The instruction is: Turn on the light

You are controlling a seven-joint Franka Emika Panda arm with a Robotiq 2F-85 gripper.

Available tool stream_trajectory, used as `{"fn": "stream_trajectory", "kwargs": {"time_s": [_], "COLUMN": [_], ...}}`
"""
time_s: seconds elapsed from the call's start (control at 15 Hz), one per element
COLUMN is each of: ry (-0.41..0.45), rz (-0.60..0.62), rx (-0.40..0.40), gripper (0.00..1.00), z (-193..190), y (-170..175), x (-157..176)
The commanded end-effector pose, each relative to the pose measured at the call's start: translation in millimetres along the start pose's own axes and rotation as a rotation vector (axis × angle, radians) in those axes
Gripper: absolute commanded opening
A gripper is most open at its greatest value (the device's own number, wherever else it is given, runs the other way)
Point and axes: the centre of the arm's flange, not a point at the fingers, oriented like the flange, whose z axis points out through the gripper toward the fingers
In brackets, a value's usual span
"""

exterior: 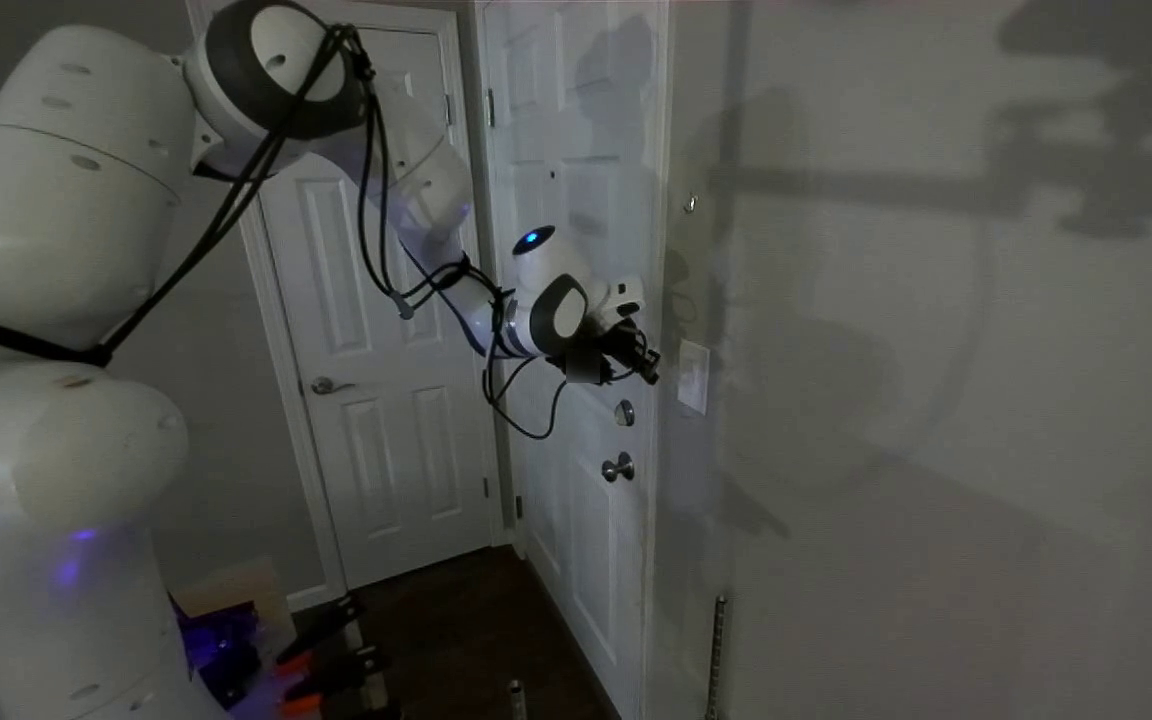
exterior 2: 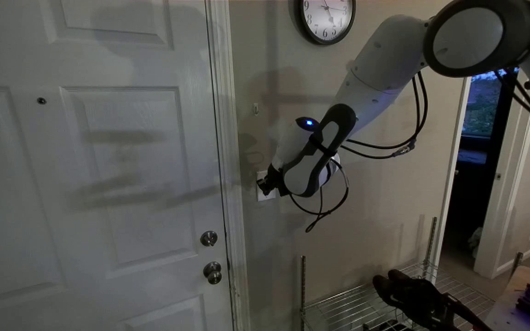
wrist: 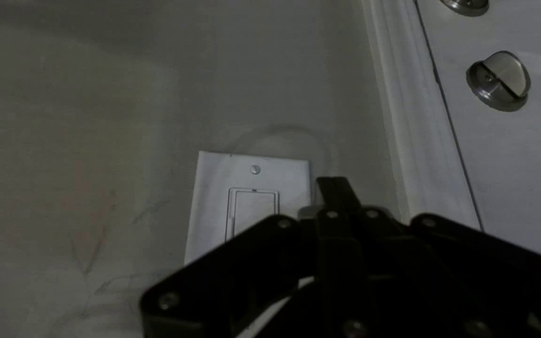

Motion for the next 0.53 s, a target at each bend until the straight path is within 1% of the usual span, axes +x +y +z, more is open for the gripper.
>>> {"fn": "stream_trajectory", "kwargs": {"time_s": [0.0,0.27,0.47], "ry": [0.007,0.022,0.042], "rz": [0.017,0.030,0.041], "rx": [-0.018,-0.050,-0.068], "gripper": [0.04,0.02,0.02], "z": [5.2,11.0,16.0], "y": [0.8,8.2,11.9], "x": [2.8,7.1,13.5]}}
